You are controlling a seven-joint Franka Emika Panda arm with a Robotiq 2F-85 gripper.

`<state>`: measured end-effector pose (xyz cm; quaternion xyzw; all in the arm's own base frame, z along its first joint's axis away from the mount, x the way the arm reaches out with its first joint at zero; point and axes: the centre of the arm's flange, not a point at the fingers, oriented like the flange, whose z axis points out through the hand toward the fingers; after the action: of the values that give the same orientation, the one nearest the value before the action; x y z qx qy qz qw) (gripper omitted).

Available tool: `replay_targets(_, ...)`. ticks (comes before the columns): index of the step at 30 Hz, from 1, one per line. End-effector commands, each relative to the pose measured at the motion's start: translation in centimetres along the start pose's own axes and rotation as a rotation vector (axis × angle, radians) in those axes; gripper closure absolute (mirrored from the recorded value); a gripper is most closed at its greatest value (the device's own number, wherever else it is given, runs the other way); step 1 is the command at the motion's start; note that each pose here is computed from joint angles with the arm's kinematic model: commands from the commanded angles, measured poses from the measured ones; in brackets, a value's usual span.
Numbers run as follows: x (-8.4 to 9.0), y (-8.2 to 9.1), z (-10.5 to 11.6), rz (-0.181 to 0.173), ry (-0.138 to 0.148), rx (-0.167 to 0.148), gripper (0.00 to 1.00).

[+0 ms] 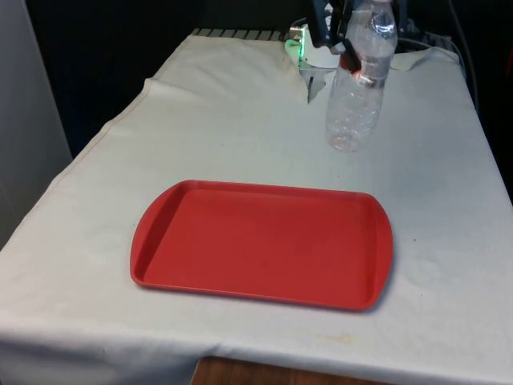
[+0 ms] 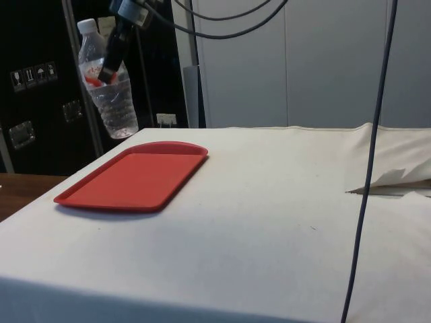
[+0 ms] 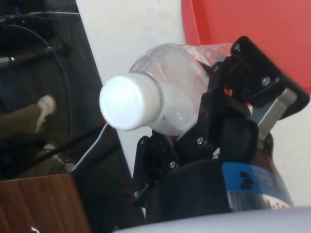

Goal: Place the bottle upright on the tray.

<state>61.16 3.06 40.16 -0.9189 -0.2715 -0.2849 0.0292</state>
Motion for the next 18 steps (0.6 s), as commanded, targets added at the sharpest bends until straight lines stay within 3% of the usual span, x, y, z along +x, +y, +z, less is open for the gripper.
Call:
replay_targets(1, 0.3, -0.3, 0.0, -0.009, 0.021, 0.006, 1.0)
replay_targets(3, 0.3, -0.3, 0.1, -0.012, 0.021, 0.007, 1.0)
replay_targets(4, -0.1, 0.0, 0.1, -0.009, 0.004, 0.006, 1.0)
replay_targets(5, 0.2, -0.3, 0.2, -0.016, 0.023, 0.01, 1.0)
replay_targets(12, -0.1, -0.3, 0.7, -0.031, 0.032, 0.022, 1.0)
replay_targets(13, -0.5, 0.0, 0.7, -0.028, 0.012, 0.021, 1.0)
replay_targets(14, -0.1, -0.3, 0.7, -0.034, 0.033, 0.024, 1.0)
replay_targets(18, -0.2, -0.4, 1.0, -0.046, 0.038, 0.032, 1.0)
